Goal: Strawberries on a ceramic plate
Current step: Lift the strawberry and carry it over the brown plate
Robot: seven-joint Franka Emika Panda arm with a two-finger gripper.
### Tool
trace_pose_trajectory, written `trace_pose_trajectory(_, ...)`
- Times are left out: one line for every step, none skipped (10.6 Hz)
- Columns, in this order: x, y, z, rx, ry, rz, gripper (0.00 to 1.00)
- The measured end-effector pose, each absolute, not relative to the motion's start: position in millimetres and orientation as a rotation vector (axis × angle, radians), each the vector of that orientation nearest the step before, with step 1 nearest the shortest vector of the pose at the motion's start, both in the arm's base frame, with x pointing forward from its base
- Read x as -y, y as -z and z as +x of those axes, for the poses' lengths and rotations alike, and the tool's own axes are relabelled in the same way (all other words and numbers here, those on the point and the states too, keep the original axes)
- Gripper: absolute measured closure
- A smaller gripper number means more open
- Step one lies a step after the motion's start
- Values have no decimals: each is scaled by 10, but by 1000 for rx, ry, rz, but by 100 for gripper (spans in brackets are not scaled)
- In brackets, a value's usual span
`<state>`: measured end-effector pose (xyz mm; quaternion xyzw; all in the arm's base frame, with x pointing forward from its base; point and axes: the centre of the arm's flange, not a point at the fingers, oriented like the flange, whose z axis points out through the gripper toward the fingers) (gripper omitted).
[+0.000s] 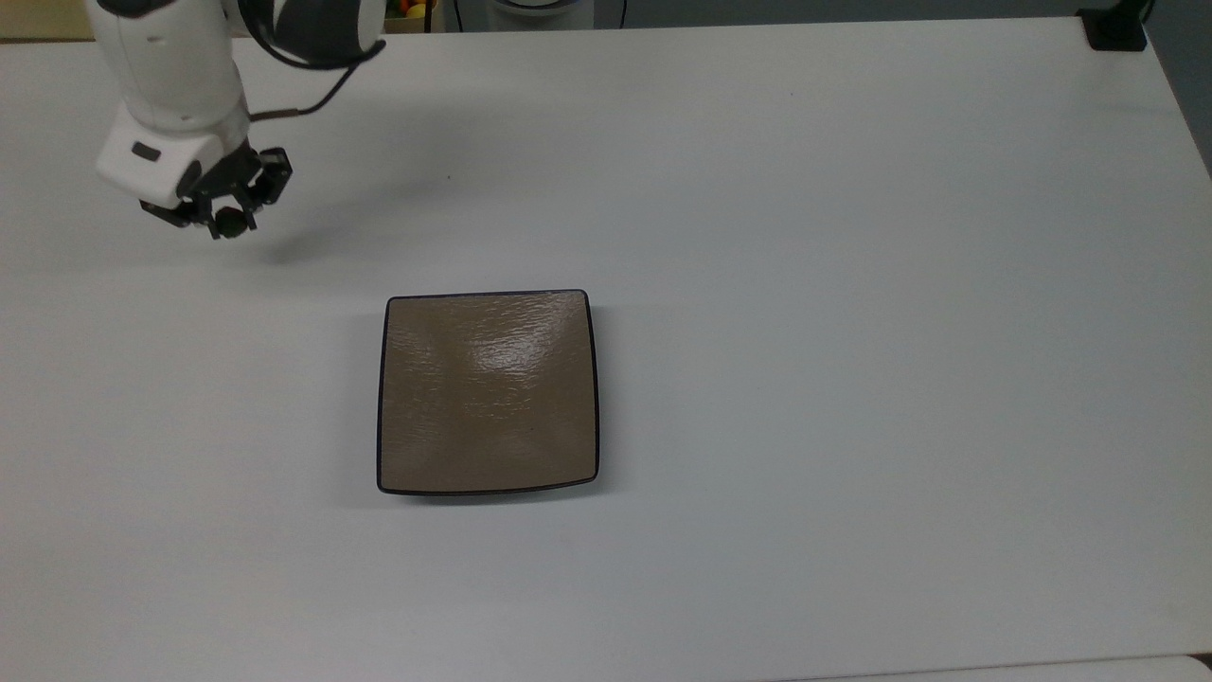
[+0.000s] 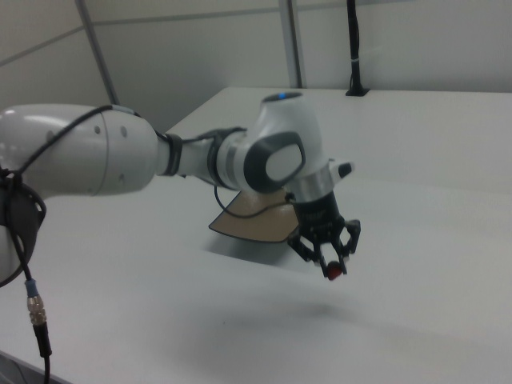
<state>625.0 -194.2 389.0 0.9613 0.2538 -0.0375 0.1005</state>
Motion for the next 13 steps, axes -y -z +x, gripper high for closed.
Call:
trace_pose_trajectory(1941,-4086,6256,-734,104,2848,67)
trace_pose_trajectory(1917,-4281,6264,-713,72,2873,67)
trace_pose_trajectory(1876,-4478,6257,-689,25,2912,67)
trace_pose_trajectory(1834,-4682,6235,-669,-19,2950,67)
trace_pose_trajectory(1793,-4860,6205,-656,-47,2982,67)
trace_pose_trajectory(1759,-4992,6180,-640,-68,3007,67)
trace_pose_trajectory(1692,-5176,6151,-599,-102,3042,67)
trace_pose_trajectory(1600,-5282,6148,-548,-139,3069,67)
trace_pose_trajectory(1460,-5346,6163,-487,-168,3097,67)
trace_pose_trajectory(1348,-5361,6185,-440,-180,3118,67)
trace_pose_trajectory(1145,-5362,6227,-377,-185,3142,67)
trace_pose_trajectory(976,-5352,6259,-342,-181,3152,67)
trace_pose_trajectory(848,-5340,6287,-329,-184,3157,67)
